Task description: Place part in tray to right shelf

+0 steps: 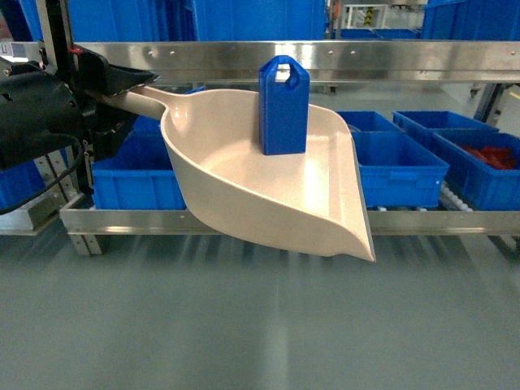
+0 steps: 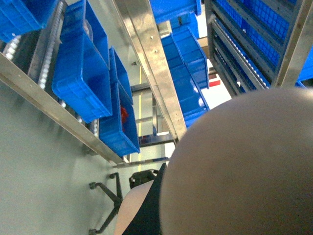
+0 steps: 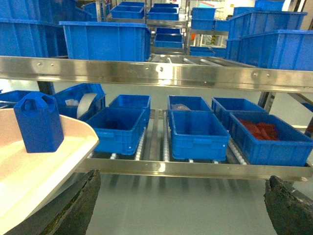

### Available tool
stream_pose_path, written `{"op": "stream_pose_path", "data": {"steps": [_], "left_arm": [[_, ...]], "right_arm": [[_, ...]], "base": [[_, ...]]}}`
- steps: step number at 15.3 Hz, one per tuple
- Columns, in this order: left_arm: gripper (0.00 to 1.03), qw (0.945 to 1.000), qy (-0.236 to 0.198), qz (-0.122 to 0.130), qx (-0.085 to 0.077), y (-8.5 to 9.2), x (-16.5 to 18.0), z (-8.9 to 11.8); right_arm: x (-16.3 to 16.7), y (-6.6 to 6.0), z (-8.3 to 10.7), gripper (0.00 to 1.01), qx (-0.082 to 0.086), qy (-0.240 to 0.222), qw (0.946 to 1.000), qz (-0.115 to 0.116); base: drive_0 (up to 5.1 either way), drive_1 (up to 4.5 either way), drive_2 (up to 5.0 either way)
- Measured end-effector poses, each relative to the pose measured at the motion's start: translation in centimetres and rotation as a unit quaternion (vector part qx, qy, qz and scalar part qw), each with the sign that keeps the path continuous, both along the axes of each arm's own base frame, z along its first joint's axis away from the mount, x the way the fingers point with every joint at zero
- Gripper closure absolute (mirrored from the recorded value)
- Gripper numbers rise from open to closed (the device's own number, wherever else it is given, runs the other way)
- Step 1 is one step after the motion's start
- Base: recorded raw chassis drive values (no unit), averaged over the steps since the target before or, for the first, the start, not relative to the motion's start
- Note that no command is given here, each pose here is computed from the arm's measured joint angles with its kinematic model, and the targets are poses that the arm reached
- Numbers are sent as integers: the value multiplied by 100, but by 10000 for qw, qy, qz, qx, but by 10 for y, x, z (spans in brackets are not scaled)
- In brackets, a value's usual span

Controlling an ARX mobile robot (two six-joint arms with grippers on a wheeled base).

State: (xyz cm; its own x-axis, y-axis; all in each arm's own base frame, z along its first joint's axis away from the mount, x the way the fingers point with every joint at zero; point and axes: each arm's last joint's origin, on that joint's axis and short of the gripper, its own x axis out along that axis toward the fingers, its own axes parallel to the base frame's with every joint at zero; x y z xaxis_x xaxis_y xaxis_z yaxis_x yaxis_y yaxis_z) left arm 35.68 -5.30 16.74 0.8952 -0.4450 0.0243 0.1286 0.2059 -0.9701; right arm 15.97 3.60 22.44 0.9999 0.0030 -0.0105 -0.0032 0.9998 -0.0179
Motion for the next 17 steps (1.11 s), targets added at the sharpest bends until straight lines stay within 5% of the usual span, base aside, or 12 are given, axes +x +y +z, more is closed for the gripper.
{"op": "stream_pose_path", "data": {"steps": [17], "left_arm": [[89,10000,-2,-10,0,-1,0,0]], "right_arm": [[0,0,1,3,6,-22,10000,-2]], "base": [[-47,-47,-47]]}}
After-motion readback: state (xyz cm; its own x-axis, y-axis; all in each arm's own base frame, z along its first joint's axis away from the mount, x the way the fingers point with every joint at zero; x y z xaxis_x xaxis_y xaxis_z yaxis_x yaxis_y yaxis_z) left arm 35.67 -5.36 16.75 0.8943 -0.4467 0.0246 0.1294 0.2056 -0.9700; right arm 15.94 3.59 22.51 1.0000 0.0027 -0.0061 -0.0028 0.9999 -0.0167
